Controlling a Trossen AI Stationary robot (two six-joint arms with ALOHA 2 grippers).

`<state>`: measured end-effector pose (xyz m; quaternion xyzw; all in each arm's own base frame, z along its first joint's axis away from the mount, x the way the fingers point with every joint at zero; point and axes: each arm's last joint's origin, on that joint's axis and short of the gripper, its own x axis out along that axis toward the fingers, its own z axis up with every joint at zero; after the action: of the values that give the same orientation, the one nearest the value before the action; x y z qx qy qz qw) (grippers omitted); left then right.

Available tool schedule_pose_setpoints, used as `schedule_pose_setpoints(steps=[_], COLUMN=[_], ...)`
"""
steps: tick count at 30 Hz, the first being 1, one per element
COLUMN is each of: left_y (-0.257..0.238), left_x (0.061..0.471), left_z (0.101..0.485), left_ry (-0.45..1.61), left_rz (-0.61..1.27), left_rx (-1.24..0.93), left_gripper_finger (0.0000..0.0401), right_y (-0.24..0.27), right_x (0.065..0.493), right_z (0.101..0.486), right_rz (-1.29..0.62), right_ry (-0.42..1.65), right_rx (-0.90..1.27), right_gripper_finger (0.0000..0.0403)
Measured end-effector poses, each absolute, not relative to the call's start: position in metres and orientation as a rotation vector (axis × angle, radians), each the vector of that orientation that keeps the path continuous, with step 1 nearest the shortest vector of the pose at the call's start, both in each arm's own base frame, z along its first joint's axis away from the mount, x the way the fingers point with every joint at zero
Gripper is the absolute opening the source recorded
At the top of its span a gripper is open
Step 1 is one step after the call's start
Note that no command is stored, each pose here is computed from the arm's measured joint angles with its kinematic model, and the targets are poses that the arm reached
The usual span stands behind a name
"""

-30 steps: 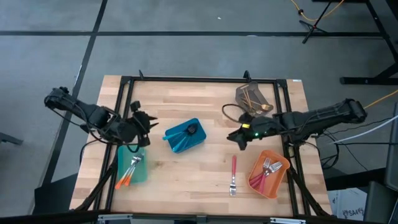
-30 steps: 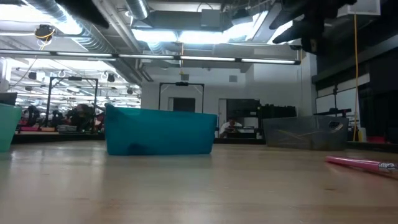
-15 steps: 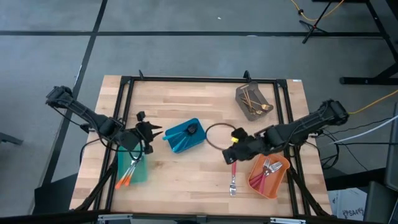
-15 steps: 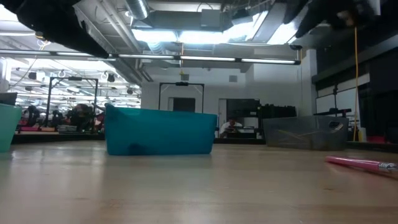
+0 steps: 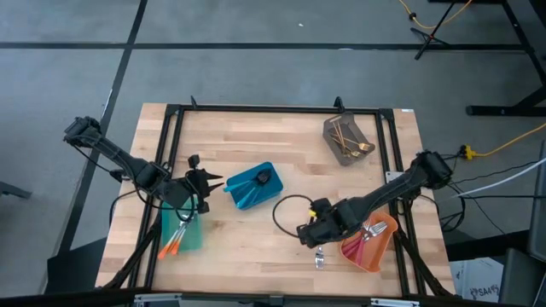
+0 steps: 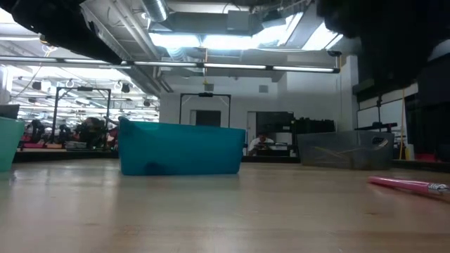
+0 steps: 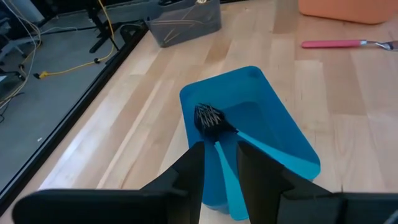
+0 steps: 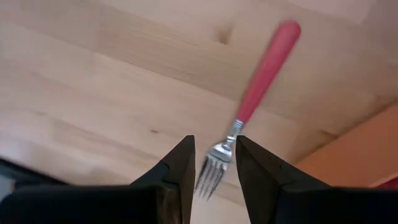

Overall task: Sort silverware by color (type)
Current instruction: Put the pink fork into the orange bin

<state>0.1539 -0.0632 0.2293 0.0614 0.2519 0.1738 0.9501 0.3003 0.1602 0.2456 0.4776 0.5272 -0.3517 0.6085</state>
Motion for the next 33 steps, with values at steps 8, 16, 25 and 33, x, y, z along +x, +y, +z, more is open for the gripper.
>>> schedule_pose_setpoints(steps=[8, 16, 25, 33], left_y=[-0.063, -0.063, -0.063, -0.063], left_x=[0.154, 0.154, 0.154, 0.154], left_z=[0.229, 0.23, 0.23, 0.23], left_ry=[0.511, 0.51, 0.51, 0.51], left_rz=[0.353, 0.354, 0.354, 0.354], left_rx=[0.124, 0.123, 0.123, 0.122], left_gripper_finger=[0.0086, 0.0086, 0.0086, 0.0086], right_y=[0.167, 0.172, 0.174, 0.175], right_x=[0.309, 0.314, 0.319, 0.319], right_z=[0.213, 0.19, 0.172, 0.171], right_rz=[-0.892, -0.936, -0.959, -0.961], right_ry=[1.332, 1.447, 1.473, 1.471], right_rx=[1.067, 1.055, 1.03, 1.027], right_gripper_finger=[0.0104, 0.0104, 0.0104, 0.0104])
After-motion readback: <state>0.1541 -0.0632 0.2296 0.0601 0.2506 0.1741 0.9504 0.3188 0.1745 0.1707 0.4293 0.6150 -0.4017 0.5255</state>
